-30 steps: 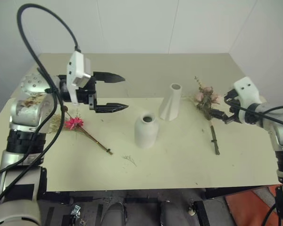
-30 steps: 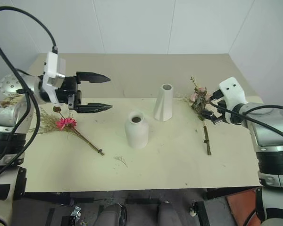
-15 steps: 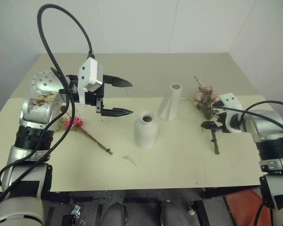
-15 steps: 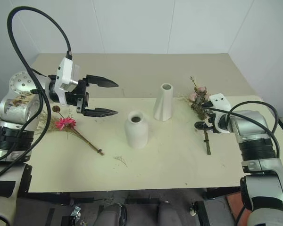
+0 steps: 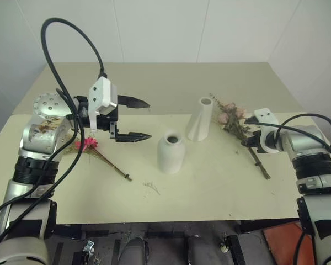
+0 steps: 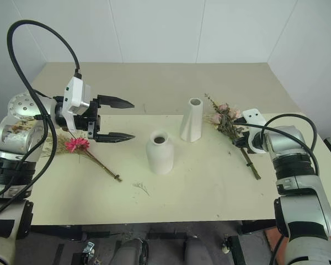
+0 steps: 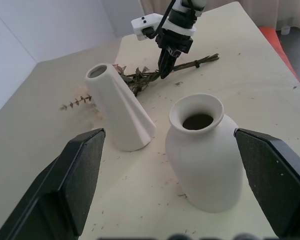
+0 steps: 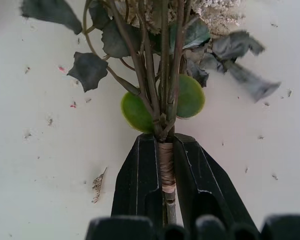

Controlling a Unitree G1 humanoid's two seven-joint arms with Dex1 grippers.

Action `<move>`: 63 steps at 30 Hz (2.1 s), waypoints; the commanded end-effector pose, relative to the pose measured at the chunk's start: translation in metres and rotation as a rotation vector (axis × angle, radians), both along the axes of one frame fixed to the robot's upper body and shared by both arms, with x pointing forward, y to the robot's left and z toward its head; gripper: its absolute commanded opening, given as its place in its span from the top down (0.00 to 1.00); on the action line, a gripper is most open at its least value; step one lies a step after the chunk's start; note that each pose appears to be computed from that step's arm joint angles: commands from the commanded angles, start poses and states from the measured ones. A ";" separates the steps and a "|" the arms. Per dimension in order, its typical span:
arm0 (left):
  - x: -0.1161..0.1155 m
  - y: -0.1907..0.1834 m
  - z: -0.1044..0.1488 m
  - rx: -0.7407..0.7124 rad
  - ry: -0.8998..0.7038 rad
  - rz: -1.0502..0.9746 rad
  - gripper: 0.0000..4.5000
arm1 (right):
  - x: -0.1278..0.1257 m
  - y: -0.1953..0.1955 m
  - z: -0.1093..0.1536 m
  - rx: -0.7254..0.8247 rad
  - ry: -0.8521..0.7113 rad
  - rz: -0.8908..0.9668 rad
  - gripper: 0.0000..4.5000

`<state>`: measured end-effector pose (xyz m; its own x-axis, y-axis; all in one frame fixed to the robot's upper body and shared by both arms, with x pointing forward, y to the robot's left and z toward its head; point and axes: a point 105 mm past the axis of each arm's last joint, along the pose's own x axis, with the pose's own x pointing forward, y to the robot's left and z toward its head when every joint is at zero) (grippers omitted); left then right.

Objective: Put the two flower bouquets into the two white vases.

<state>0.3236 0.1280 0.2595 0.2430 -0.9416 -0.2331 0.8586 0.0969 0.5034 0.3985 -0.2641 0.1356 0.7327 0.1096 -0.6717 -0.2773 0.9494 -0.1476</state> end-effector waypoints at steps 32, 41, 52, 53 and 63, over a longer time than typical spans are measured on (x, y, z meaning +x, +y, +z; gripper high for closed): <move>-0.014 0.037 -0.004 -0.066 0.020 0.234 0.00 | 0.000 0.124 0.221 0.738 -1.387 0.199 0.96; -0.014 0.038 -0.002 -0.061 0.024 0.236 0.00 | -0.003 0.128 0.212 0.743 -1.376 0.202 0.96; -0.014 0.037 -0.002 -0.055 0.025 0.235 0.00 | -0.002 0.132 0.197 0.744 -1.335 0.200 0.96; -0.014 0.037 -0.002 -0.054 0.024 0.236 0.00 | -0.002 0.133 0.196 0.744 -1.332 0.201 0.96; -0.016 0.038 -0.004 -0.052 0.019 0.244 0.00 | 0.005 0.143 0.168 0.714 -1.270 0.218 0.96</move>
